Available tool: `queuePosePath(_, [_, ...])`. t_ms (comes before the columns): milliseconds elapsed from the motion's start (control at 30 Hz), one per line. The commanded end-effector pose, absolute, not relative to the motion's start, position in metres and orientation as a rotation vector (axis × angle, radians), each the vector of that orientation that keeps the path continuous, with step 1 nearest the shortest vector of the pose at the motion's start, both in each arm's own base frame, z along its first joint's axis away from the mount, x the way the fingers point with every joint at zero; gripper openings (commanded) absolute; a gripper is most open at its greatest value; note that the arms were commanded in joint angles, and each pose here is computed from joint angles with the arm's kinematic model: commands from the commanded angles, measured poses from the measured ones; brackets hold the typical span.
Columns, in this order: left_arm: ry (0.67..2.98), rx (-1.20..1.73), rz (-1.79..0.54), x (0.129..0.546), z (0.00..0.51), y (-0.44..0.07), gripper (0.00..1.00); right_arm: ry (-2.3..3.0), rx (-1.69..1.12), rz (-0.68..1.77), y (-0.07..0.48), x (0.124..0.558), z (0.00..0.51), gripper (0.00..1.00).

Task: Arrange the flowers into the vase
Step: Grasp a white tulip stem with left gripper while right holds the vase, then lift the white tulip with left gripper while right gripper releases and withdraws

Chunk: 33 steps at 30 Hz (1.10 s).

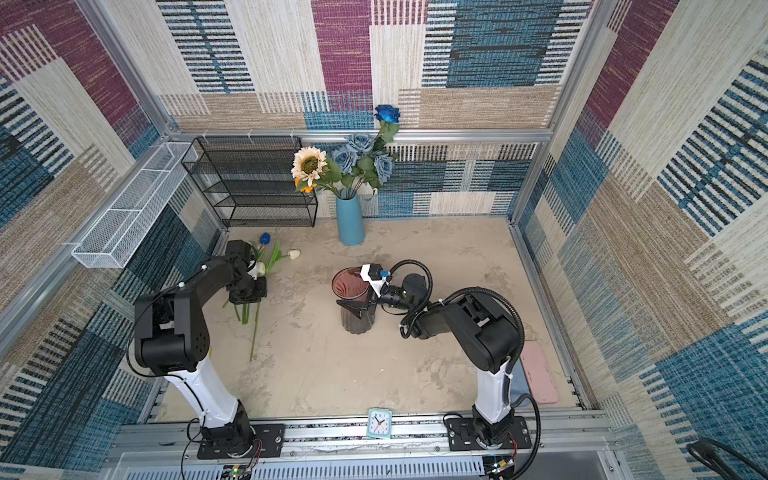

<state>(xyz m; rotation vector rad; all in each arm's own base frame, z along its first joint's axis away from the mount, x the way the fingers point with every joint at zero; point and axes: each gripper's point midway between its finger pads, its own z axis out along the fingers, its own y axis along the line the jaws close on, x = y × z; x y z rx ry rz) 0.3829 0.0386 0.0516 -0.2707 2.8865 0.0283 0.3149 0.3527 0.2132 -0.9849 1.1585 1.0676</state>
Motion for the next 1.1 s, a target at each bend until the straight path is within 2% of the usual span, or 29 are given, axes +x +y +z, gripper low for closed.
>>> queuePosePath(0, [2.854, -0.311, -0.082, 0.381, 0.054, 0.023, 0.0, 1.052, -0.948, 1.029, 0.347, 0.311, 0.242, 1.0])
queuePosePath(267, [2.834, -0.289, -0.174, 0.379, 0.048, -0.006, 0.05, 1.042, -0.905, 0.975, 0.333, 0.304, 0.263, 1.0])
queuePosePath(367, [2.832, -0.279, -0.197, 0.382, 0.045, -0.015, 0.1, 1.052, -0.918, 0.955, 0.331, 0.302, 0.267, 1.0])
queuePosePath(467, [2.825, -0.272, -0.226, 0.386, 0.043, -0.023, 0.22, 1.054, -0.918, 0.934, 0.328, 0.3, 0.269, 1.0])
queuePosePath(533, [2.832, -0.263, -0.229, 0.387, 0.039, -0.025, 0.26, 1.055, -0.918, 0.922, 0.326, 0.299, 0.27, 1.0])
queuePosePath(567, [2.838, -0.262, -0.225, 0.388, 0.036, -0.025, 0.26, 1.055, -0.923, 0.92, 0.326, 0.298, 0.271, 1.0])
queuePosePath(633, [2.848, -0.257, -0.214, 0.388, 0.032, -0.024, 0.19, 1.055, -0.931, 0.913, 0.326, 0.298, 0.269, 1.0])
queuePosePath(833, [2.857, -0.252, -0.211, 0.39, 0.028, -0.023, 0.17, 1.067, -0.946, 0.915, 0.327, 0.297, 0.254, 1.0])
queuePosePath(933, [2.854, -0.247, -0.206, 0.391, 0.029, -0.023, 0.11, 1.056, -0.951, 0.914, 0.327, 0.295, 0.246, 1.0])
queuePosePath(1067, [2.854, -0.243, -0.203, 0.39, 0.03, -0.022, 0.11, 1.072, -0.959, 0.894, 0.326, 0.296, 0.232, 1.0])
